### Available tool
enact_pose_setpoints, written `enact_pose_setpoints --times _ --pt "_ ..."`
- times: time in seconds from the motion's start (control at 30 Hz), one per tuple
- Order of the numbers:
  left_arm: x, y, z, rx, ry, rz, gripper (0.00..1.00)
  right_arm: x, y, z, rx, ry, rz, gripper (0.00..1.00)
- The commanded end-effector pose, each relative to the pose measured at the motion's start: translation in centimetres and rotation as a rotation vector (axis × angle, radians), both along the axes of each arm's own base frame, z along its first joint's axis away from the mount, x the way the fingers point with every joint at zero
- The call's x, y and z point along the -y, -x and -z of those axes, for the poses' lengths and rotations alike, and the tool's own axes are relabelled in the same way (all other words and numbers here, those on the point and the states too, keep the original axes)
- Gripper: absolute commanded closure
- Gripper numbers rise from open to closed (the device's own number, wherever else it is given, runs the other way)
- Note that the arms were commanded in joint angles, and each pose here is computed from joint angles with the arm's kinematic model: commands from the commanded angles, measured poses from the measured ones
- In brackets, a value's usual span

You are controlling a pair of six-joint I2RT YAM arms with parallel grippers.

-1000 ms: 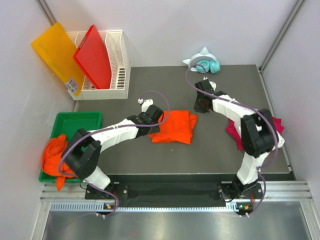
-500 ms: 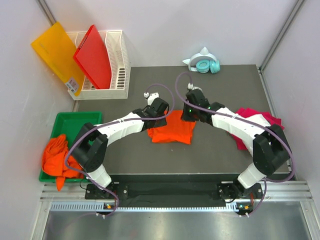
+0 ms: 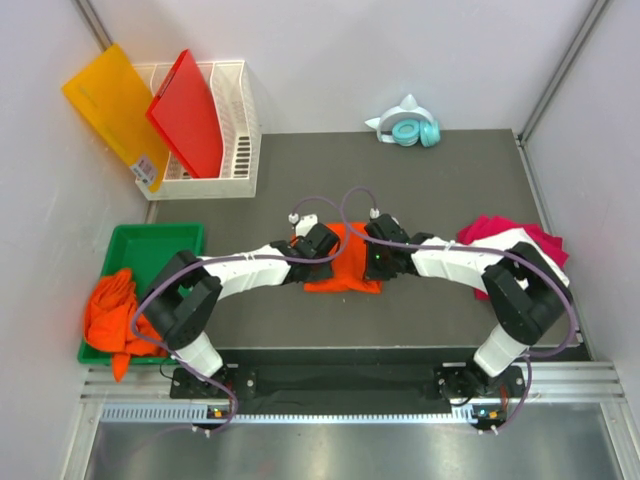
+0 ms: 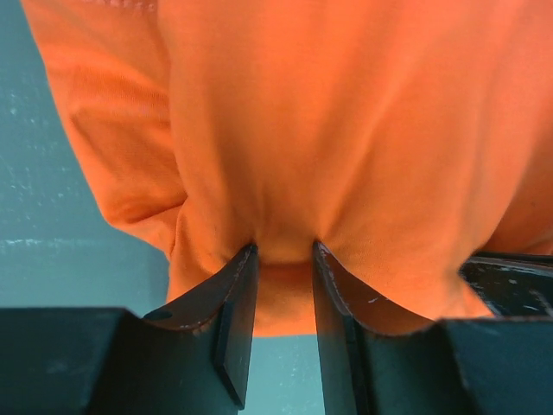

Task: Fold and stack the t-shirts
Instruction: Smooth out wrinkles on the folded tshirt

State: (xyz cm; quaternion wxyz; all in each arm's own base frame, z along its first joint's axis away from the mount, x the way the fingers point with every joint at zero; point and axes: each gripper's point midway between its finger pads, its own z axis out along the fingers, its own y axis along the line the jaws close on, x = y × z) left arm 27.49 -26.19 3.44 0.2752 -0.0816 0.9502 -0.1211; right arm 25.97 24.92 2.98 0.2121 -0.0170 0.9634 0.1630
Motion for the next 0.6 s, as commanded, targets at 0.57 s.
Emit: enact_pose_setpoints --times 0.57 --pt "1.3 -1.4 -8.4 0.172 0.089 0.005 0.62 -3.3 -2.7 -9.8 0.221 -0.089 -0.034 0.93"
